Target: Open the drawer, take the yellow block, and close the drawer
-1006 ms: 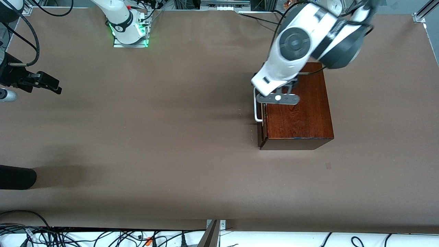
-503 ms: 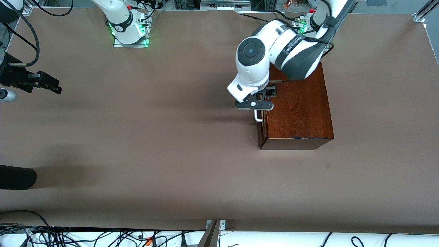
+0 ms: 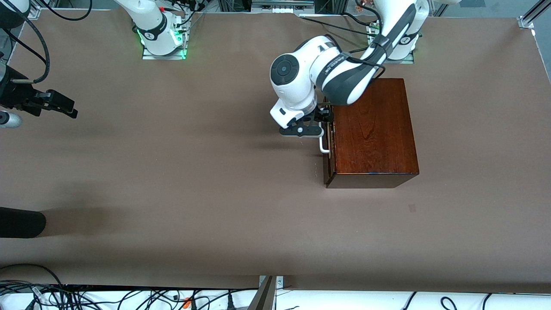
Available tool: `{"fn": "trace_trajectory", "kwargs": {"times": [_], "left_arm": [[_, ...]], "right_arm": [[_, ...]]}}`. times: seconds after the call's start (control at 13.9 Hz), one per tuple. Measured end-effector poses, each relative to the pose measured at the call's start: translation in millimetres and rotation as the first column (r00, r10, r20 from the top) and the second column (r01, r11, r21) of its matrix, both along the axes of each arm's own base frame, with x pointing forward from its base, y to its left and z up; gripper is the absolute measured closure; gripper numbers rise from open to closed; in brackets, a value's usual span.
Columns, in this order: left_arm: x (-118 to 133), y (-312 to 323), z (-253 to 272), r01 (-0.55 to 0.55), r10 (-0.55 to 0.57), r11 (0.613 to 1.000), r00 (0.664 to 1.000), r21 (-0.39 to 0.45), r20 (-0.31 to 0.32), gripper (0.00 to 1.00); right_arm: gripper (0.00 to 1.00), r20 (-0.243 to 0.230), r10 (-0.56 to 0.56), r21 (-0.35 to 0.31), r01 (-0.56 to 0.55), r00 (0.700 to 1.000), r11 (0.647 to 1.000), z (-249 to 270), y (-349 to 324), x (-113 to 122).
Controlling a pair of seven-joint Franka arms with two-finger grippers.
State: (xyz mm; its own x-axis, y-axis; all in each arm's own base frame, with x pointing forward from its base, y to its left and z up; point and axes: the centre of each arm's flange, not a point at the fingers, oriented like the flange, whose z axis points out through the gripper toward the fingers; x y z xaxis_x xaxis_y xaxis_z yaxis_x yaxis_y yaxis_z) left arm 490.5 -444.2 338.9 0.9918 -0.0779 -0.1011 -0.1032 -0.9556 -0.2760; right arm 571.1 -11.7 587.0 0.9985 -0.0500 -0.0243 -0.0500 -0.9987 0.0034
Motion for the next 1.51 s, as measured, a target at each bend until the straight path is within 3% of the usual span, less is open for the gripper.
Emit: {"fn": "trace_trajectory", "kwargs": {"times": [0.79,1.51], "left_arm": [[-5,7,-33,0.030,-0.032,0.998,0.999,0.054,0.039,0.00],[-14,4,-53,0.013,-0.015,0.999,0.997,0.031,0.071,0.00]], "right_arm": [[0.00,0.000,0.000,0.000,0.000,1.000,1.000,0,0,0],[0.00,0.000,0.000,0.000,0.000,1.000,1.000,0,0,0]]}}
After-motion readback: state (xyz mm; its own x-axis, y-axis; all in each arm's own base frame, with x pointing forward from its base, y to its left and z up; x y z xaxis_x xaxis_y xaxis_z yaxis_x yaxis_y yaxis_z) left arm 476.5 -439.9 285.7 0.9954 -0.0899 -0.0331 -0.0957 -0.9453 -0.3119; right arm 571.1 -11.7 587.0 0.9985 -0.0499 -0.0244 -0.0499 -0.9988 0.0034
